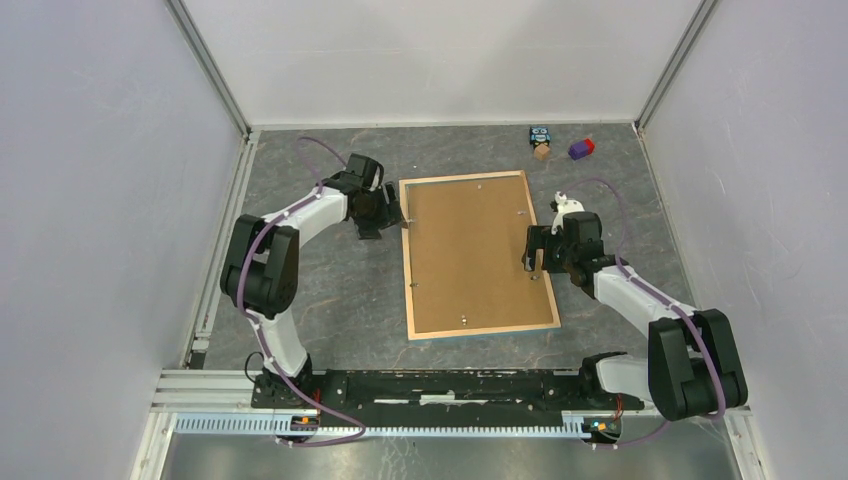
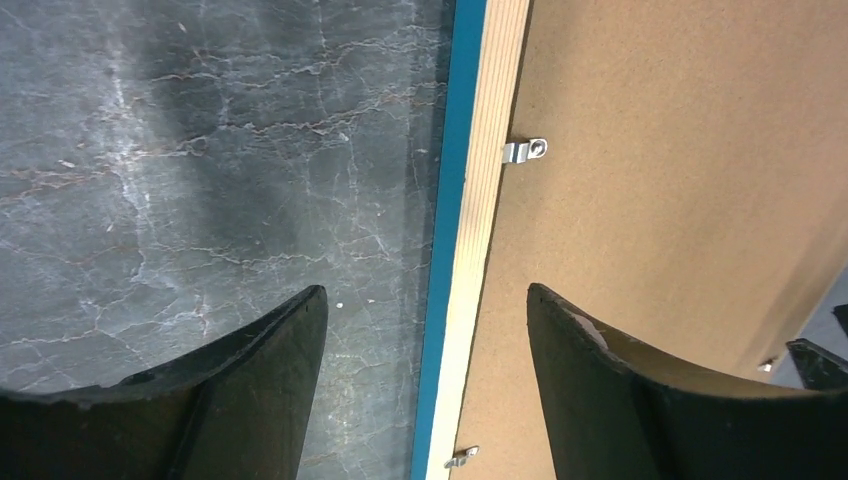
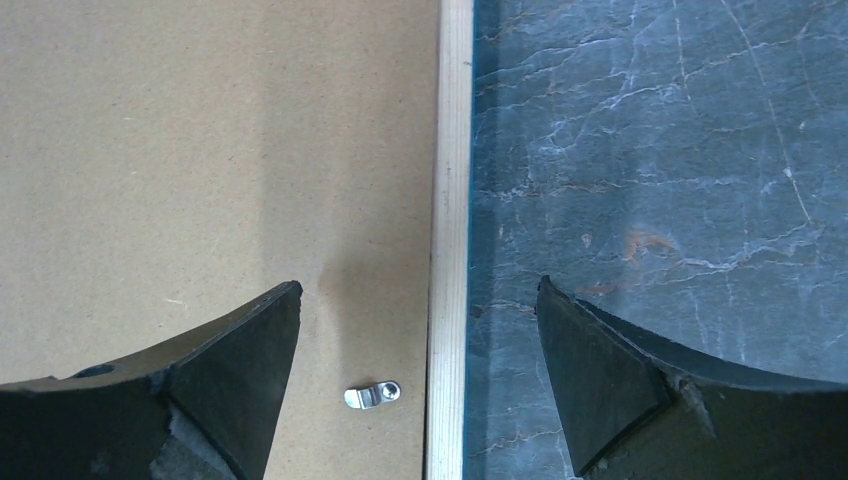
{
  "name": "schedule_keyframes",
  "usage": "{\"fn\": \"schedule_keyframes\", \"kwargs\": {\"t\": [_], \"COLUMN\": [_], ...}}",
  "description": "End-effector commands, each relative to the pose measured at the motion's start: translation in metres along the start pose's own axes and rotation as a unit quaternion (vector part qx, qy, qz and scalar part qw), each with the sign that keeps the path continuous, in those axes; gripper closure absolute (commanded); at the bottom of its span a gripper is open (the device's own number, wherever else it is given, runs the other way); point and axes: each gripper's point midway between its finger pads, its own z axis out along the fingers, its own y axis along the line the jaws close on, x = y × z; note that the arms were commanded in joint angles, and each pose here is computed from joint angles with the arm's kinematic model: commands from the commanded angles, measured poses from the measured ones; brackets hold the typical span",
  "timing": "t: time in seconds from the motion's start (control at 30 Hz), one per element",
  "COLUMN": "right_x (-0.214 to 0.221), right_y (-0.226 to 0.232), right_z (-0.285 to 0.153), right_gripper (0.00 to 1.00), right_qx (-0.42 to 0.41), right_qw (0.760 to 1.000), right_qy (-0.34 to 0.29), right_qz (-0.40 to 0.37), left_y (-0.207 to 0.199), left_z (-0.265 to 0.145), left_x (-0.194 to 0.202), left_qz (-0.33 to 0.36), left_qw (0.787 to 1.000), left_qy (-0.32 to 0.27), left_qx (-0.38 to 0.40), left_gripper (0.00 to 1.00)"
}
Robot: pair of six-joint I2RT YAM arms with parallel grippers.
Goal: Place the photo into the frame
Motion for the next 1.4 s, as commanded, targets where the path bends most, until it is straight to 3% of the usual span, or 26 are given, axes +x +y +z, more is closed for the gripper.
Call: {"fn": "schedule_keyframes", "kwargs": {"t": [0.0,0.2,0.27,0.63,1.2,1.37], "right_x": [-0.02,-0.004,0.001,0.006,0.002,-0.008], "right_y": [-0.005,-0.008,-0.007,-0.003,0.001,0.004], "right_z": [0.002,0.008,0.008,0.013,0.02,0.024], "right_gripper": [0.07,0.07,0.07,0.08,0.08,0.08], "right_qx": [0.021,0.023,0.019,0.007,-0.012,-0.019], "right_qw": [0.999,1.0,1.0,1.0,0.999,0.999], "right_qy": [-0.03,-0.013,-0.009,-0.011,-0.005,-0.004], "right_qz": [0.005,0.014,0.016,0.022,0.033,0.034], "left_y": [0.002,-0.004,-0.002,0.005,-0.007,-0.027], "left_z": [0.008,0.019,0.024,0.032,0.051,0.055], "left_x": [-0.004,-0.007,-0.009,-0.032,-0.057,-0.063], "left_qz": [0.031,0.038,0.036,0.045,0.034,0.05], "left_qw": [0.999,0.996,0.994,0.977,0.972,0.975], "left_qy": [-0.015,-0.045,-0.055,-0.139,-0.182,-0.192], "left_qx": [-0.039,-0.074,-0.091,-0.154,-0.148,-0.101], "left_gripper": [0.21,0.22,0.28,0.36,0.35,0.35]}}
